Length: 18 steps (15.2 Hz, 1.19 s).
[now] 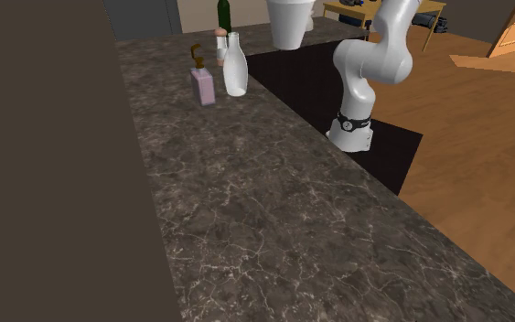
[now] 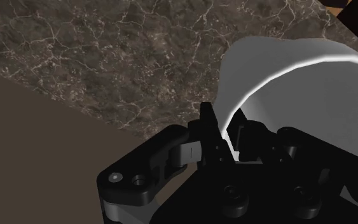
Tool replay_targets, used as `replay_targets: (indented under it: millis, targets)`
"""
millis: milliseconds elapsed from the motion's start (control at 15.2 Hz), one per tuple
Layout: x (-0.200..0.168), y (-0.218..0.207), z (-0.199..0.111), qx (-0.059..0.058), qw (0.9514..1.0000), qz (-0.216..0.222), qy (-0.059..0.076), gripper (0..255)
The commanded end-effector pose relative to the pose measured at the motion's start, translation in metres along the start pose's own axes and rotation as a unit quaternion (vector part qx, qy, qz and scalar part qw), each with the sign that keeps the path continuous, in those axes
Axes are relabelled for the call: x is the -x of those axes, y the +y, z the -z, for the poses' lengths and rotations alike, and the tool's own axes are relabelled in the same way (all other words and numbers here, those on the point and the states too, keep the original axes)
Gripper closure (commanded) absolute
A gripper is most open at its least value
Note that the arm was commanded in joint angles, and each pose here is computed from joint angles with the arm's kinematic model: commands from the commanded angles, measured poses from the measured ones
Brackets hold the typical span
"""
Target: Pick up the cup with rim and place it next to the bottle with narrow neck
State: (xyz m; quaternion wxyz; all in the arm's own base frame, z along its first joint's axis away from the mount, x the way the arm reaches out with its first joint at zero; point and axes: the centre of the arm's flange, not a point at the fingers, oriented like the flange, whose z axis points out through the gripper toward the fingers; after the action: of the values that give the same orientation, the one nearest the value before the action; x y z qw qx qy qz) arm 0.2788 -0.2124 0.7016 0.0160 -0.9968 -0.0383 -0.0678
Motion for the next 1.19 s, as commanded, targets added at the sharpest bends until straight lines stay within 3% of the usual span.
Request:
replay_targets:
  millis: [0,990,1122]
  targets:
    - [0.024,0.013,0.003,0.0,1.0,0.0,0.0,255]
    - [0.199,0.1,0.03,0.0,1.0,0.0,0.0,255]
    - [0.21,0.105,0.026,0.0,1.0,0.0,0.0,255]
